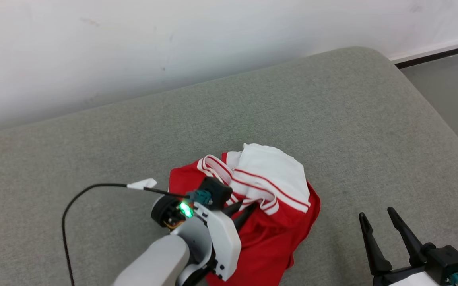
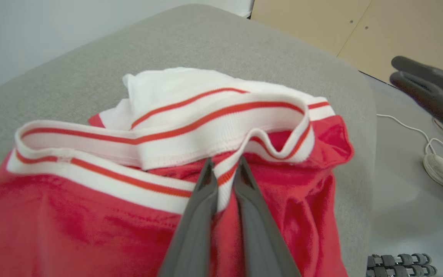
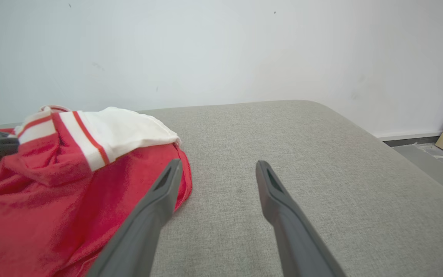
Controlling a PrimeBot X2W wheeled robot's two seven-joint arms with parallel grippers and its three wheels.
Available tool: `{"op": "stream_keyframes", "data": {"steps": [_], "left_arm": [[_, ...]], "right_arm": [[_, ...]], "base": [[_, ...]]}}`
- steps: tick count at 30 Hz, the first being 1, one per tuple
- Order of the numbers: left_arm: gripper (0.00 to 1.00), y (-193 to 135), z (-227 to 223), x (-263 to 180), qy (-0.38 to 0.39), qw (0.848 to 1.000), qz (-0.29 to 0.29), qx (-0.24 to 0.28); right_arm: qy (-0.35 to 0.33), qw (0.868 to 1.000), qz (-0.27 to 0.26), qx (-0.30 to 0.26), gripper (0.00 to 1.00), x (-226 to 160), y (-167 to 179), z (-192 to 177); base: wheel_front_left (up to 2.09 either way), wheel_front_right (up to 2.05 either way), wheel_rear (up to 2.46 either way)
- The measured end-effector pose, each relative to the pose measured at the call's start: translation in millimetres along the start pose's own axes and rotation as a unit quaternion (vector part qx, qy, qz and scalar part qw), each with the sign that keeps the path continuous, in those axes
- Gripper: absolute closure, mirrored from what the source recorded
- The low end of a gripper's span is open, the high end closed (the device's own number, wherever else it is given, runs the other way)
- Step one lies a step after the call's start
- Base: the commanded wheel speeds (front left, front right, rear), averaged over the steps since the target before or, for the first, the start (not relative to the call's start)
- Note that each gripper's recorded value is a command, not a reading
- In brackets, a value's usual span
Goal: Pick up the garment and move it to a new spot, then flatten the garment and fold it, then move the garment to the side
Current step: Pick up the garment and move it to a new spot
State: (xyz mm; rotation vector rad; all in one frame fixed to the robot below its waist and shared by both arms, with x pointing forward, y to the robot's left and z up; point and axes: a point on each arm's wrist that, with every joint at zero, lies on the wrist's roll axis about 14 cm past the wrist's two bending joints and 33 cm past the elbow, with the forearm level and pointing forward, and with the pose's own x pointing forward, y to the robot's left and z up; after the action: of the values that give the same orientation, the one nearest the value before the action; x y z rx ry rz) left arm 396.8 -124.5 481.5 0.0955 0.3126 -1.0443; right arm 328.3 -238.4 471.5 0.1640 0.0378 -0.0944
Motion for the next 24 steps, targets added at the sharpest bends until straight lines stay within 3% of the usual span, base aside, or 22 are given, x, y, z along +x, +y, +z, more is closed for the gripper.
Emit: {"op": "stream_keyframes", "data": {"steps": [3, 4, 5, 6, 18, 24], "left_arm": [[1.00, -6, -21, 6, 0.025, 1.000, -0.010, 0.000], [0.57, -6, -22, 6, 0.023, 1.000, -0.009, 0.000], [0.04, -6, -20, 7, 0.018, 1.000, -0.008, -0.001], [0.00, -7, -19, 8, 0.017, 1.000, -0.009, 0.000], [0.00, -42, 33, -1, -0.037, 0.997, -0.057, 0.047], [0.00, -55, 32, 3, -0.021, 0.995, -0.080, 0.051]], "right_arm": [[0.001, 1.000, -0.007, 0.000, 0.00, -1, -4, 0], [0.001, 1.000, -0.007, 0.000, 0.00, -1, -5, 0], [0.000, 1.000, -0.008, 0.000, 0.00, -1, -5, 0], [-0.001, 1.000, -0.008, 0.000, 0.00, 0, -6, 1], [-0.010, 1.000, 0.009, 0.001, 0.00, 1, 4, 5], [-0.007, 1.000, 0.004, 0.001, 0.00, -2, 2, 4]], "base": [[0.00, 0.00, 0.00], [0.00, 0.00, 0.00], [0.00, 0.00, 0.00], [0.00, 0.00, 0.00], [0.00, 0.00, 0.00], [0.00, 0.00, 0.00]]}}
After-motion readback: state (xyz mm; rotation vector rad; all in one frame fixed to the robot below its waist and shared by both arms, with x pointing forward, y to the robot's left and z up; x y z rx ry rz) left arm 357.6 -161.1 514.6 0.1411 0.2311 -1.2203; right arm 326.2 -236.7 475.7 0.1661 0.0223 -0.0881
